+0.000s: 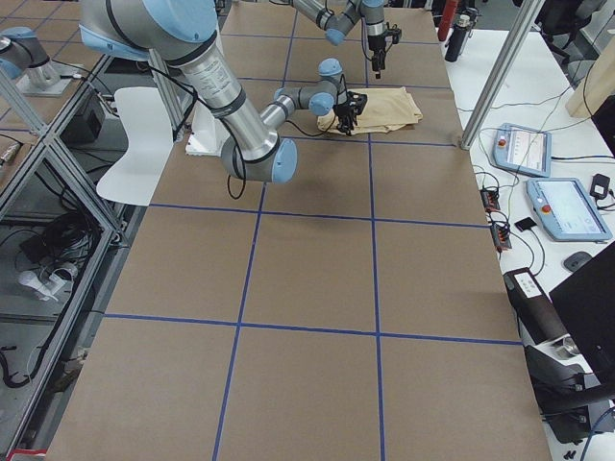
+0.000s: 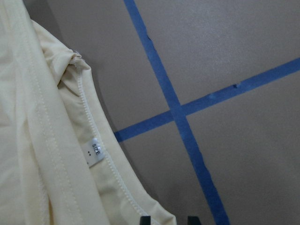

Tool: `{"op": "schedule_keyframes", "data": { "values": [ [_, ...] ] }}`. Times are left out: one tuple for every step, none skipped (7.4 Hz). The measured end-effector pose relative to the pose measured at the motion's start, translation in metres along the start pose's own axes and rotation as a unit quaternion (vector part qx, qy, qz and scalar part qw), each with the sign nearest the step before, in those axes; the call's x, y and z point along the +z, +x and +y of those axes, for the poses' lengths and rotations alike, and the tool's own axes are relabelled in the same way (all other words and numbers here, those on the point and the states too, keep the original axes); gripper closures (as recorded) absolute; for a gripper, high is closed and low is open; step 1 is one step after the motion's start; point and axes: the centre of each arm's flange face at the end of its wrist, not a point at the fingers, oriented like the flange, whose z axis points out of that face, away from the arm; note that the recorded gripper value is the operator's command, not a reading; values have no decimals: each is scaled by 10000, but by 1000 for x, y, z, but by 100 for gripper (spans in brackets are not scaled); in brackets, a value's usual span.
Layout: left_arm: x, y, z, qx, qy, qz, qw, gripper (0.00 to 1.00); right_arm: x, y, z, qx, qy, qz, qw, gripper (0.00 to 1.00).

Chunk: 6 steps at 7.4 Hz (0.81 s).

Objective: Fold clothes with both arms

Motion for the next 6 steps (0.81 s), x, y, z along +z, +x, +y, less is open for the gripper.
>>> {"op": "schedule_keyframes", "data": {
  "values": [
    [0,0,0,-1,-3,0,10000,0,1,0,2,-6,-9,4,10000,62],
    [0,0,0,-1,-4,1,10000,0,2,0,4,-11,-16,12,10000,63],
    [0,0,0,1,-3,0,10000,0,3,1,4,-13,-16,26,10000,68],
    [0,-1,0,2,-4,0,10000,0,4,1,4,-15,-15,34,10000,88],
    [0,-1,1,0,-6,1,10000,0,3,0,5,7,-16,29,10000,100],
    [0,0,1,2,-2,6,10000,0,2,-4,5,72,-19,14,10000,100]
  ]
}}
